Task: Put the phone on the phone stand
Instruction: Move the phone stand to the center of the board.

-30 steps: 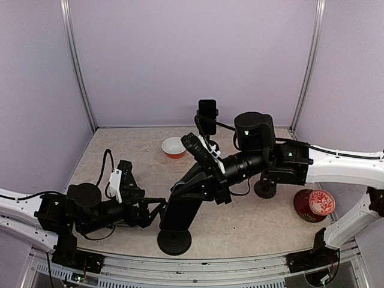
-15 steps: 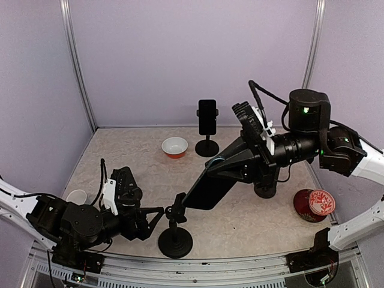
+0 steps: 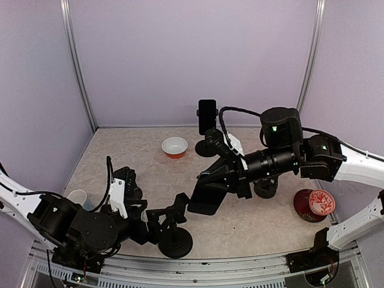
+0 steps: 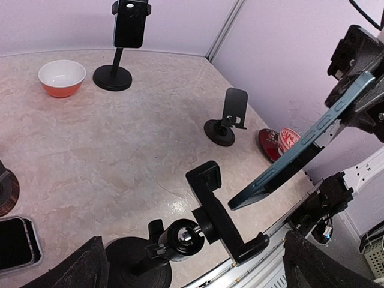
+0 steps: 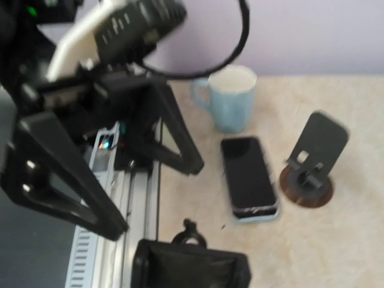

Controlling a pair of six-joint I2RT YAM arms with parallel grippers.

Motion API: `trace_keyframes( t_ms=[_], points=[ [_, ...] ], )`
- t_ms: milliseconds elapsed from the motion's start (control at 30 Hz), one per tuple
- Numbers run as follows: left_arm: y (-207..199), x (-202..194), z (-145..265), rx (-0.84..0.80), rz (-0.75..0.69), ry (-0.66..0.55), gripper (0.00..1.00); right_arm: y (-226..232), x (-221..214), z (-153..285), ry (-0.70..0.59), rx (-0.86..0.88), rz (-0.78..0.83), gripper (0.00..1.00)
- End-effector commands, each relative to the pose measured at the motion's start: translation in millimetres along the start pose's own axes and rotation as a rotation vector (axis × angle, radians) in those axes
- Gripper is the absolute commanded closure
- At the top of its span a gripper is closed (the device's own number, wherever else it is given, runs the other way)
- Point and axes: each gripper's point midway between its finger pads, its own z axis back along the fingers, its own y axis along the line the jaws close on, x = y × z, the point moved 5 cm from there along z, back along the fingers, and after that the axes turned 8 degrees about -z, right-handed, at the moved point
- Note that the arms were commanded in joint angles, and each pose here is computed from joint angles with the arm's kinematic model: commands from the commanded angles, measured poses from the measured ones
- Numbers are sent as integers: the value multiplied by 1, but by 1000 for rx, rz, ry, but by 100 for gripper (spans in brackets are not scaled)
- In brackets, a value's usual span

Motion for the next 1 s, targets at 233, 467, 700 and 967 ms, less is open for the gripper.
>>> trace_keyframes(
  t_ms=[233,467,700,967],
  points=[
    [-9,-4,16,25,32,14,1,28,16,-11,-97,235,-3,100],
    [-8,-10,23,58,28,31,1,38,18,-14,-109,310,-13,100],
    [-2,-15,24,46,23,20,2,37,18,-23,-101,297,-16,100],
    [-3,1,34,-149,105,-68,10,45,33,18,-149,237,37,100]
  ],
)
